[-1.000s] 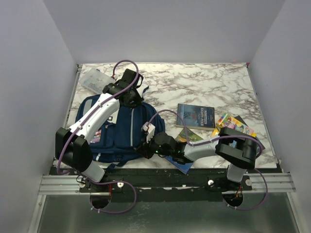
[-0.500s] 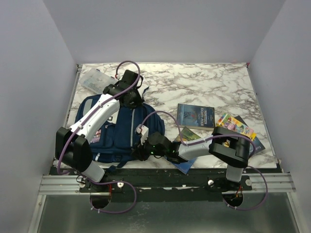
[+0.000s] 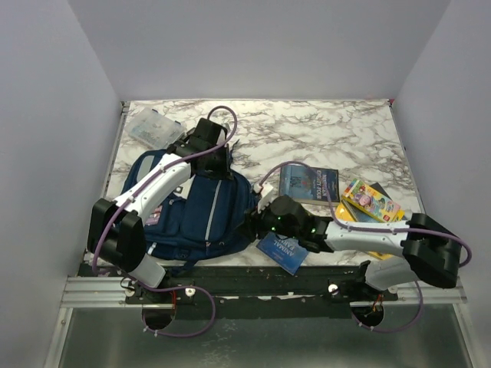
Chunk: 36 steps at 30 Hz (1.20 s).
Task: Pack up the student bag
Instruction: Unzip the student bag at the center of the board.
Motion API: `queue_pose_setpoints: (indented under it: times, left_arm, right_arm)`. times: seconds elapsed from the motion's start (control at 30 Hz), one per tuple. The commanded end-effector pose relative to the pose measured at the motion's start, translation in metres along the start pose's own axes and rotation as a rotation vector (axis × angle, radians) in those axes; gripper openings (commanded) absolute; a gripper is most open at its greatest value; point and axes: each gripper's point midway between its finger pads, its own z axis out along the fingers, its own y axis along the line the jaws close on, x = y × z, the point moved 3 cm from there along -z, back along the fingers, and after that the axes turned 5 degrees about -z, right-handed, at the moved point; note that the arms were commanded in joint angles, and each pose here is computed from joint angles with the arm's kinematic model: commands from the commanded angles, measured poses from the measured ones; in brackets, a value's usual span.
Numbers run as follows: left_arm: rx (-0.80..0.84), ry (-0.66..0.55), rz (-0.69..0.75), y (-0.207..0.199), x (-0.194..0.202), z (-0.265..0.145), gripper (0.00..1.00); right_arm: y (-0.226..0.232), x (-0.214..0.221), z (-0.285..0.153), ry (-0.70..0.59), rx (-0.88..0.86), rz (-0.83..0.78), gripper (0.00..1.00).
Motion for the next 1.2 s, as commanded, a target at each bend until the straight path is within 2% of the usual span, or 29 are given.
queue_pose_setpoints:
  times: [0.0,0.2,0.3,0.43,0.53,0.63,0.73,0.87,1.07,1.17]
  left_arm:
    - [0.151,0.055,0.117,-0.019,0.011,-0.009,0.00]
    - [0.186,0.125,0.133,-0.021,0.023,-0.003,0.00]
    - [0.238,0.157,0.143,-0.028,0.031,-0.005,0.03]
    - [0.302,0.135,0.166,-0.041,0.034,-0.016,0.27]
    - [0.331,0.108,0.173,-0.045,0.032,-0.026,0.46]
    - [0.357,0.090,0.179,-0.049,0.034,-0.035,0.62]
    - [0.367,0.060,0.193,-0.051,0.032,-0.043,0.72]
    - [0.395,0.054,0.198,-0.055,0.035,-0.050,0.78]
    - [0.425,0.056,0.246,-0.067,0.047,-0.058,0.84]
    - [0.443,0.058,0.273,-0.073,0.052,-0.062,0.86]
  right_arm:
    - [-0.066,-0.003,-0.023,0.079,0.267,0.144,0.56]
    - [-0.160,-0.023,-0.072,0.032,0.424,0.553,0.54]
    - [-0.198,-0.031,-0.101,-0.004,0.518,0.657,0.55]
    - [-0.248,-0.031,-0.145,-0.075,0.614,0.866,0.55]
    - [-0.266,-0.024,-0.174,-0.132,0.627,1.017,0.55]
    - [-0.265,-0.028,-0.189,-0.159,0.667,1.007,0.56]
    - [-0.264,-0.029,-0.209,-0.230,0.771,0.970,0.62]
    - [-0.275,-0.012,-0.248,-0.303,0.976,0.969,0.76]
    - [-0.299,0.024,-0.329,-0.445,1.201,1.074,0.83]
    - [-0.308,0.037,-0.350,-0.451,1.326,1.074,0.84]
